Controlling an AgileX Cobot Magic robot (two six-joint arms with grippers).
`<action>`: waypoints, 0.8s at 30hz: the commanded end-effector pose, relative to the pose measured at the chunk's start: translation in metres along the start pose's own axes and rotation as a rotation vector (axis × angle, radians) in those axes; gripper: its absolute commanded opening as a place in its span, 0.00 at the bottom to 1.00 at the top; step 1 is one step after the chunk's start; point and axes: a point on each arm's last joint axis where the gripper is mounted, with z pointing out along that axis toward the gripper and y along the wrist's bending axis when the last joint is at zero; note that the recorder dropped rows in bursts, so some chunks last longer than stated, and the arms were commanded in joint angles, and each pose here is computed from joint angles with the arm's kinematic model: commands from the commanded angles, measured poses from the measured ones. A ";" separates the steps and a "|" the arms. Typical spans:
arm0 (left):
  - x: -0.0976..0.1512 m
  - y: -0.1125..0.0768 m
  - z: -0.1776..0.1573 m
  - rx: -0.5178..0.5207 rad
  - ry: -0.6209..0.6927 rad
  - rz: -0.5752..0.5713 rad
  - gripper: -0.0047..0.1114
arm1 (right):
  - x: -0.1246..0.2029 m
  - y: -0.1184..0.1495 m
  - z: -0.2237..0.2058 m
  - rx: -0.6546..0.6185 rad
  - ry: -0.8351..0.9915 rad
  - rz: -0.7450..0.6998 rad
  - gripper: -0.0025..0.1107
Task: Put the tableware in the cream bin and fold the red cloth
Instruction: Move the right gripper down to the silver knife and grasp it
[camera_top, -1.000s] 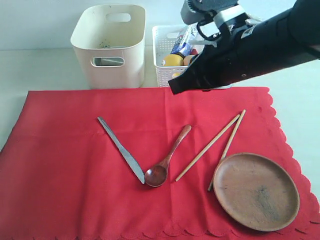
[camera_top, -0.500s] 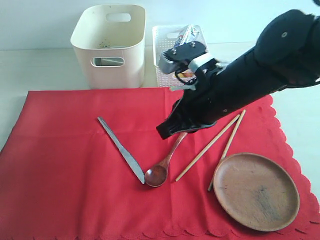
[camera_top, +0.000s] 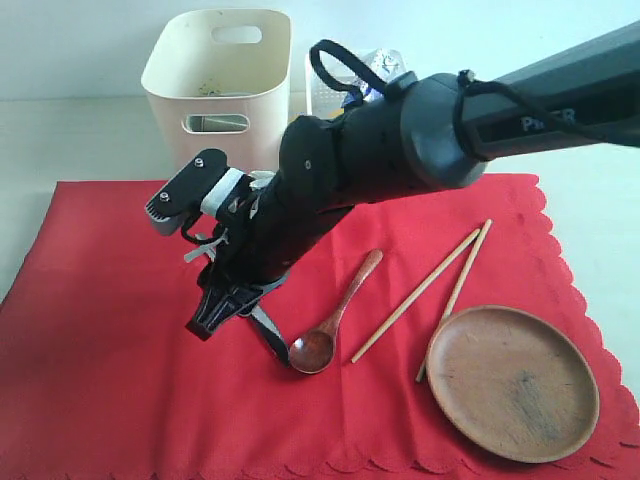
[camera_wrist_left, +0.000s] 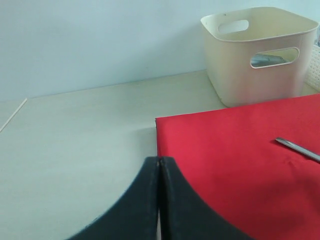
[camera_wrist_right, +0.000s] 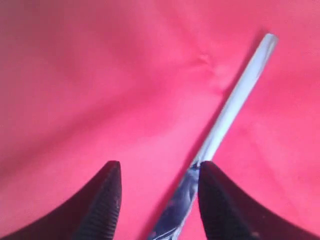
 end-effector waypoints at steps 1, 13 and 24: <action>0.000 0.000 0.000 -0.003 -0.010 -0.006 0.04 | -0.003 -0.007 0.015 0.033 0.047 -0.032 0.44; 0.000 0.000 0.000 -0.003 -0.010 -0.006 0.04 | 0.006 -0.012 0.037 0.062 0.072 -0.071 0.19; 0.000 0.000 0.000 -0.003 -0.010 -0.006 0.04 | 0.004 -0.012 0.034 0.065 0.063 -0.070 0.02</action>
